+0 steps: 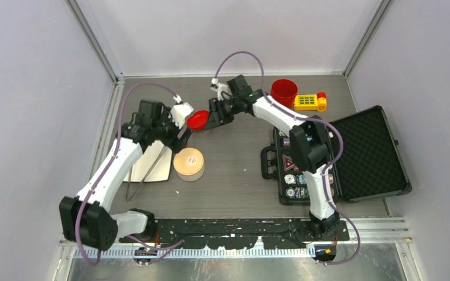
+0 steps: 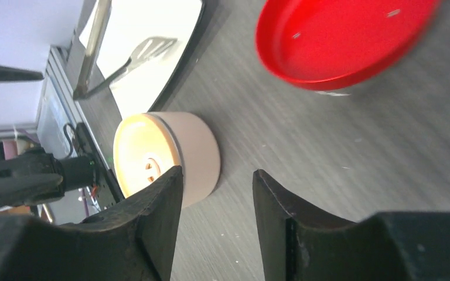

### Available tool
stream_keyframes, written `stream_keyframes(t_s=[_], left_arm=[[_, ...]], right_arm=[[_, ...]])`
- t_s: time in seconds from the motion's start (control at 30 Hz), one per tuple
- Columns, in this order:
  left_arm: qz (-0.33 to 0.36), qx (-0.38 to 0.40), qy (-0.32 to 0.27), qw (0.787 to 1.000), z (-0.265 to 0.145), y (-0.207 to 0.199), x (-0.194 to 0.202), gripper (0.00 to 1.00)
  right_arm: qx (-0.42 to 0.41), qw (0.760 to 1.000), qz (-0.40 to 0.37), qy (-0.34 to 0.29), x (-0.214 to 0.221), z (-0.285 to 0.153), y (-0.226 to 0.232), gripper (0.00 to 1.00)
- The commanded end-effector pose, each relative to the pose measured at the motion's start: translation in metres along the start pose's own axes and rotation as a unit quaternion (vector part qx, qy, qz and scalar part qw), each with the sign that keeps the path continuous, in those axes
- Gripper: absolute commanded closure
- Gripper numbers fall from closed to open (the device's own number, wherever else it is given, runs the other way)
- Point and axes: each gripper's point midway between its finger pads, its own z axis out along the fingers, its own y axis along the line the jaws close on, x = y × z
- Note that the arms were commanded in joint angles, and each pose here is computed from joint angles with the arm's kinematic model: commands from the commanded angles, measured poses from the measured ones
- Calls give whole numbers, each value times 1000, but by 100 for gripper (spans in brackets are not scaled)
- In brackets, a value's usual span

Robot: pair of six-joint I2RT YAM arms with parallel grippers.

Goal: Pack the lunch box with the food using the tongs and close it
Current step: Move the packing box to the center of the board, then pick up the box lid from the center of the board.

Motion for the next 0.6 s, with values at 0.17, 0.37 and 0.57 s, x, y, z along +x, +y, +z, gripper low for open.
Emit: stream_keyframes(t_s=[0.17,0.37,0.57], left_arm=[[-47,30,-40,998,41,44,-73,21],[-70,49,-26,996,94,67,-87,25],[-89,91,-12,992,134,60,-87,32]], right_arm=[[18,985,-27,-168,-93,-135,10,37],[56,977,0,-206,-92,-186,-16,29],[83,974,32,-210,-77,-201,-45,28]])
